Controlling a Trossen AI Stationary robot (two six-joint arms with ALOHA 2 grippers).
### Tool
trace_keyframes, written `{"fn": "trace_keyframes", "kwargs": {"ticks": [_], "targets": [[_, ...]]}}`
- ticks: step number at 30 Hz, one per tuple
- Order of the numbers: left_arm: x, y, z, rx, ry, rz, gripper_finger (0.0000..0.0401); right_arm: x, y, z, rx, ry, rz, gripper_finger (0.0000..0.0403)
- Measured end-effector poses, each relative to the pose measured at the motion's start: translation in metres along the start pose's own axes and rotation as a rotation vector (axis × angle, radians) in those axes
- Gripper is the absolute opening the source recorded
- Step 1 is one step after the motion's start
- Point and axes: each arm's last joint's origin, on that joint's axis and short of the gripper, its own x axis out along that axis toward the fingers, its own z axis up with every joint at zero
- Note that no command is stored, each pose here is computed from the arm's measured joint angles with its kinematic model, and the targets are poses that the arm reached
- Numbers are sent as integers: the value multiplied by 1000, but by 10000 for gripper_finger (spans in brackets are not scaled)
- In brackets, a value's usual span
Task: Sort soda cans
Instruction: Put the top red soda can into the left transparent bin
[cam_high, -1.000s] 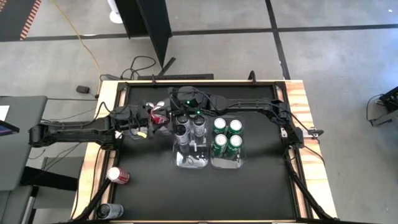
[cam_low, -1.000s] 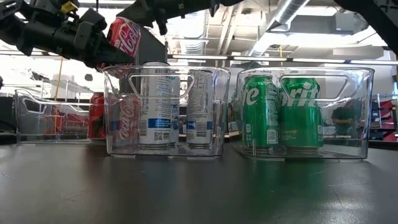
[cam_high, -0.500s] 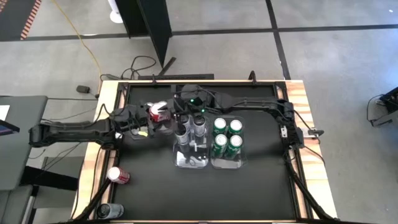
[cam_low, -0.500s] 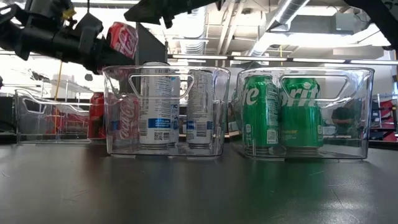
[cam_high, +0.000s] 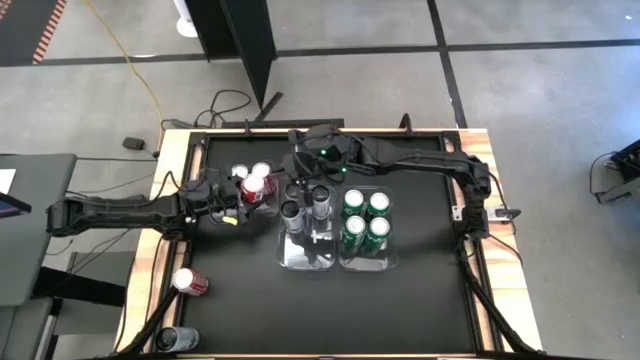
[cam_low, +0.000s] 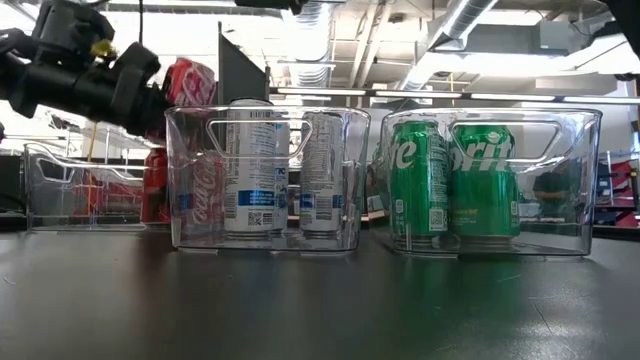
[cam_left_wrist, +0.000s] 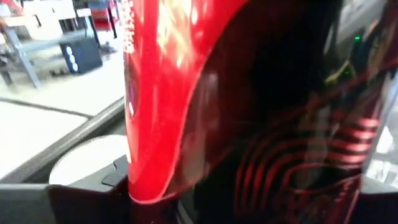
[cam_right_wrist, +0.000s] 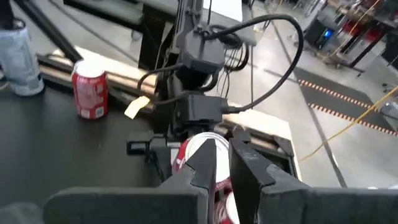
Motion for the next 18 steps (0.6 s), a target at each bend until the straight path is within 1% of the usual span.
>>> {"fn": "trace_keyframes", "kwargs": {"ticks": [3, 7, 9, 13, 18], "targets": [[-1, 0, -4, 1, 11, 20, 286, 0, -1, -7, 4, 64, 19, 60], [-4, 2, 5, -17, -72, 59, 286, -1, -1, -16, 14, 137, 41, 58], [-7, 4, 9, -43, -105, 107, 286, -1, 0, -18, 14, 155, 48, 58], [-13, 9, 14, -110, -133, 249, 286, -1, 1, -18, 6, 161, 54, 58], [-19, 10, 14, -119, -119, 376, 286, -2, -1, -19, -17, 163, 52, 58]]}}
